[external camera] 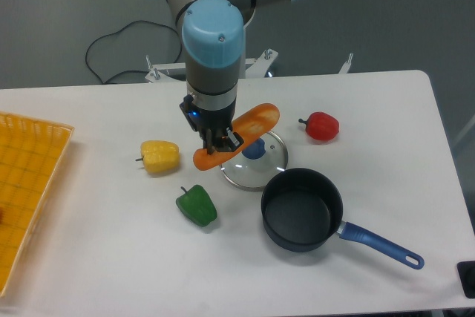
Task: Place the long bread in the pot
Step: 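Carry the held orange bread loaf over the glass lid toward the saucepan, then move the bread over the dark saucepan and lower it into the pot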
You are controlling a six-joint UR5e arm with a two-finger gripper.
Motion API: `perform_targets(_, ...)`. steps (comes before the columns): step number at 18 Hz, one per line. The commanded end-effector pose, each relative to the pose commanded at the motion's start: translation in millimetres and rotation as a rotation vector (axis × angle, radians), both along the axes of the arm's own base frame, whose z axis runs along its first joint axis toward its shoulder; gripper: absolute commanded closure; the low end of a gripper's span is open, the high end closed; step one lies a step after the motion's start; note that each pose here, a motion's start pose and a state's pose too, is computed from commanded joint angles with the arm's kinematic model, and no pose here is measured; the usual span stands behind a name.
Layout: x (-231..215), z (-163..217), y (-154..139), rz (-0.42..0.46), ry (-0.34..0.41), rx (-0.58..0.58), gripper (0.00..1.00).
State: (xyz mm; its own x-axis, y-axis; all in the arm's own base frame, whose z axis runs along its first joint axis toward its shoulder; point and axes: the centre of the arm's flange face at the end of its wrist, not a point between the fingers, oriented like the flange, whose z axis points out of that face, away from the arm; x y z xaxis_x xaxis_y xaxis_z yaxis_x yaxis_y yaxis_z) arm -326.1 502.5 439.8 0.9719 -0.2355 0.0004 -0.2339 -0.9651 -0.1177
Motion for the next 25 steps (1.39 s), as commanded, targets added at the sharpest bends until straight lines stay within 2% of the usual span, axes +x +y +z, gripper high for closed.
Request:
perform_targets(5,-14.4,17.2,0.2,0.032,0.024,0.09,1.0)
perform_targets(10,-37.9,27.7,26.4,0.1,0.074,0.219,1.0)
perform_targets(13,-50.0,14.9,37.0,0.1,0.075,0.218,1.0)
perform_targets(25,-98.9,0.6,43.3,0.134,0.122,0.26,1.0)
